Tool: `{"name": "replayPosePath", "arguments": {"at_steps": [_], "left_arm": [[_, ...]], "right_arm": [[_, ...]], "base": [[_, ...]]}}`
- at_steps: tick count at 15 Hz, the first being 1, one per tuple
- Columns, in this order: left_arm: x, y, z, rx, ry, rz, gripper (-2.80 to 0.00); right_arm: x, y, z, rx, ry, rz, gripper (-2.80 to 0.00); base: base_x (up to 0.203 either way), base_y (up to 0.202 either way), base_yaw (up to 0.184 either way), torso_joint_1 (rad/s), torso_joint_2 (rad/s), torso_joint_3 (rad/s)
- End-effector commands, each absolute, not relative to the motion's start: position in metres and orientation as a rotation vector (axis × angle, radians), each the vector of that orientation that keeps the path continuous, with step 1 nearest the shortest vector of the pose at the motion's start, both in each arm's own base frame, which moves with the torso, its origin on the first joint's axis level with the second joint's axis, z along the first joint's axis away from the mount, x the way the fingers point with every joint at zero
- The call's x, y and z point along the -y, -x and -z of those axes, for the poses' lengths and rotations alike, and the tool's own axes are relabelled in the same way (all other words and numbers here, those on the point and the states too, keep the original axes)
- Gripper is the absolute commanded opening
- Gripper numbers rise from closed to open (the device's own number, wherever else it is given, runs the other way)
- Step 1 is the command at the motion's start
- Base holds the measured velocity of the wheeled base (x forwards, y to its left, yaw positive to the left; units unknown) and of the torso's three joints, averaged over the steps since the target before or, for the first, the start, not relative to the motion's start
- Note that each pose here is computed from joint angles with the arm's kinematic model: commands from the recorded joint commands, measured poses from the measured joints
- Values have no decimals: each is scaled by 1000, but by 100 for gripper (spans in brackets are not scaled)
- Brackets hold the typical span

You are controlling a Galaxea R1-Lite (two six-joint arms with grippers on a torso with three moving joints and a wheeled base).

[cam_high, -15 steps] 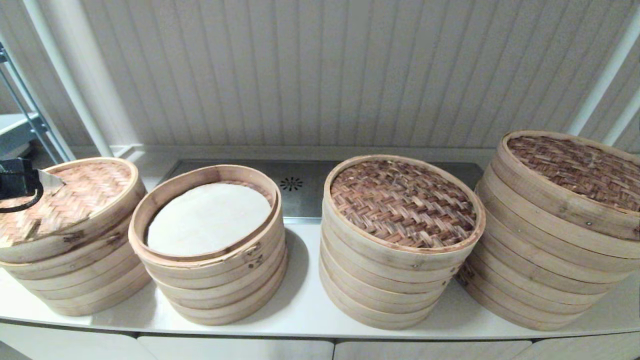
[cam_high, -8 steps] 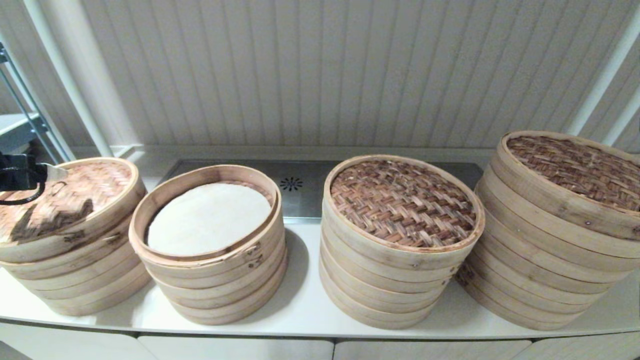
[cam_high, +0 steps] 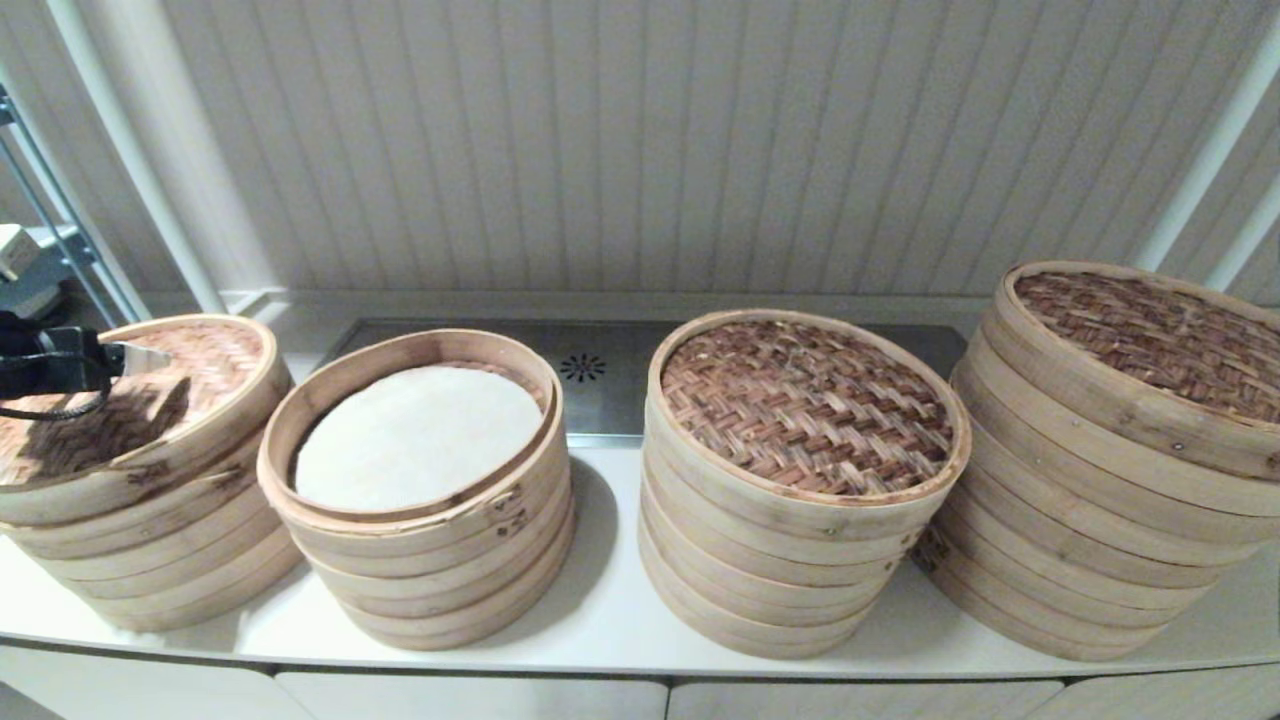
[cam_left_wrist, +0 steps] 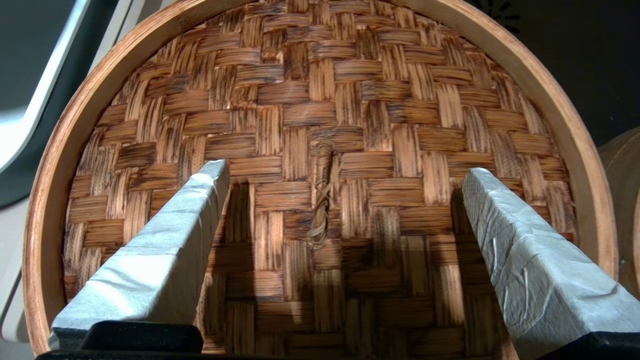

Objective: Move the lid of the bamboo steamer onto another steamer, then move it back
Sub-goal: Pick up the steamer

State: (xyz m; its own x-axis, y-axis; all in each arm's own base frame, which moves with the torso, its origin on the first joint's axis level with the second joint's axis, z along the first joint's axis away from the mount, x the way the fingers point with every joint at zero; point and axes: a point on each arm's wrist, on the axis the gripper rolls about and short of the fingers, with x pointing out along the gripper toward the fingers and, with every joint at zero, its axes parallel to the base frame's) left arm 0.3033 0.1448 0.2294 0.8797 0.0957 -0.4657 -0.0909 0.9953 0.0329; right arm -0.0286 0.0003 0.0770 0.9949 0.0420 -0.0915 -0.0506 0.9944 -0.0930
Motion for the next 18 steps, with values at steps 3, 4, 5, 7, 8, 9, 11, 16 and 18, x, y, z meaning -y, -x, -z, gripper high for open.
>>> {"name": "replayPosePath", "arguments": {"at_steps": [3,4,5,7,8,9,11,16,18], "left_arm": [[-152,-302,-226,-496,-25,-107,0],[-153,-302,-225,-500,-38,-108,0],[-156,-303,-224,-503,-39,-114,0],[-158,-304,-223,-505,-40,-116,0],[-158,-304,-223,-503,-40,-115,0],[-159,-306,-222,-504,-40,-115,0],[-160,-308,-223,-500,-41,-114,0],[-161,-308,-216,-520,-32,-112,-280],[-162,-309,-213,-529,-28,-113,-280]], "right_arm": [[0,29,-77,-87,96,-47,-280],[0,29,-77,-87,96,-47,-280],[0,29,-77,-87,96,-47,-280],[0,29,-77,-87,96,-47,-280],[0,29,-77,-87,96,-47,-280],[0,29,-77,-86,96,-47,-280],[0,29,-77,-87,96,-47,-280],[0,29,-77,-87,97,-47,-280],[0,29,-77,-87,97,-49,-280]], "base": [[0,0,0,0,0,0],[0,0,0,0,0,0],[0,0,0,0,0,0],[0,0,0,0,0,0],[0,0,0,0,0,0],[0,0,0,0,0,0],[0,0,0,0,0,0],[0,0,0,0,0,0],[0,0,0,0,0,0]]}}
